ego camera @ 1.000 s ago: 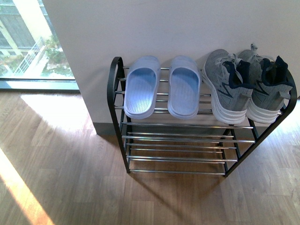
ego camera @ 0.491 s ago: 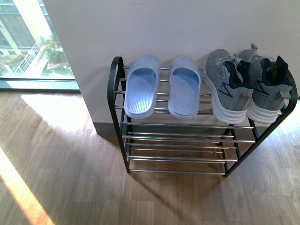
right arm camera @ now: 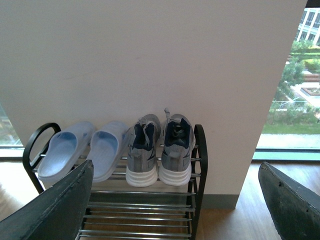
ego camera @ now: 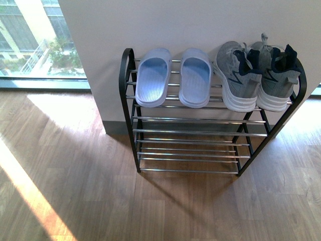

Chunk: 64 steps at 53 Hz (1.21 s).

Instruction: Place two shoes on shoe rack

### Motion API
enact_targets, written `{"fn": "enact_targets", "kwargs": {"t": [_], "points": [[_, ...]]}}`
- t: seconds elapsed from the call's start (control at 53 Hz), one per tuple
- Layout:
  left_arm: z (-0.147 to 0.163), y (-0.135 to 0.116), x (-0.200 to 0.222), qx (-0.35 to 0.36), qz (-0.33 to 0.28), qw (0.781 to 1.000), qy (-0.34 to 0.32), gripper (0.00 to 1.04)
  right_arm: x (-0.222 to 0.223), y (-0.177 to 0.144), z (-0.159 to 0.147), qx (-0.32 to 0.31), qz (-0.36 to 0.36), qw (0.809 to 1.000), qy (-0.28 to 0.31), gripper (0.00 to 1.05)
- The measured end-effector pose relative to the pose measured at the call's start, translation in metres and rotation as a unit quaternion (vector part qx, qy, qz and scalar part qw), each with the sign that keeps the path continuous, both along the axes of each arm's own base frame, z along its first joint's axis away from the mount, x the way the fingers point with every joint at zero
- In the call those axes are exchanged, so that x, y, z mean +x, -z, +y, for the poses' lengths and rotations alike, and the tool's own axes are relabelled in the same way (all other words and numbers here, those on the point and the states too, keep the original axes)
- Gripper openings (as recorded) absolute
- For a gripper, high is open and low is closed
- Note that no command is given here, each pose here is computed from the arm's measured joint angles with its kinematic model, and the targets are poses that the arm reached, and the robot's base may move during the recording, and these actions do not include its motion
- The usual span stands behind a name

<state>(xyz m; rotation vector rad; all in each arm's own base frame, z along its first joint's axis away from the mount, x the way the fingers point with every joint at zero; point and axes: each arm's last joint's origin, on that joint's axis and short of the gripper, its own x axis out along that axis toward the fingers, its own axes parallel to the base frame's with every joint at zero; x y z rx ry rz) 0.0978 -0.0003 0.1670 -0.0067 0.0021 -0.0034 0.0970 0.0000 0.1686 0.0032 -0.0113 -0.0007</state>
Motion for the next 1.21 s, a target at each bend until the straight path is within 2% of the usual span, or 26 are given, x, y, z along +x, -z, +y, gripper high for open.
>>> {"fn": "enact_targets", "kwargs": {"t": [1.208], "points": [[0.0000, 0.0000, 0.0000, 0.000, 0.000, 1.000, 0.000, 0.95, 0.0000, 0.0000, 0.0000, 0.000, 0.000, 1.000, 0.000, 0.96]]}}
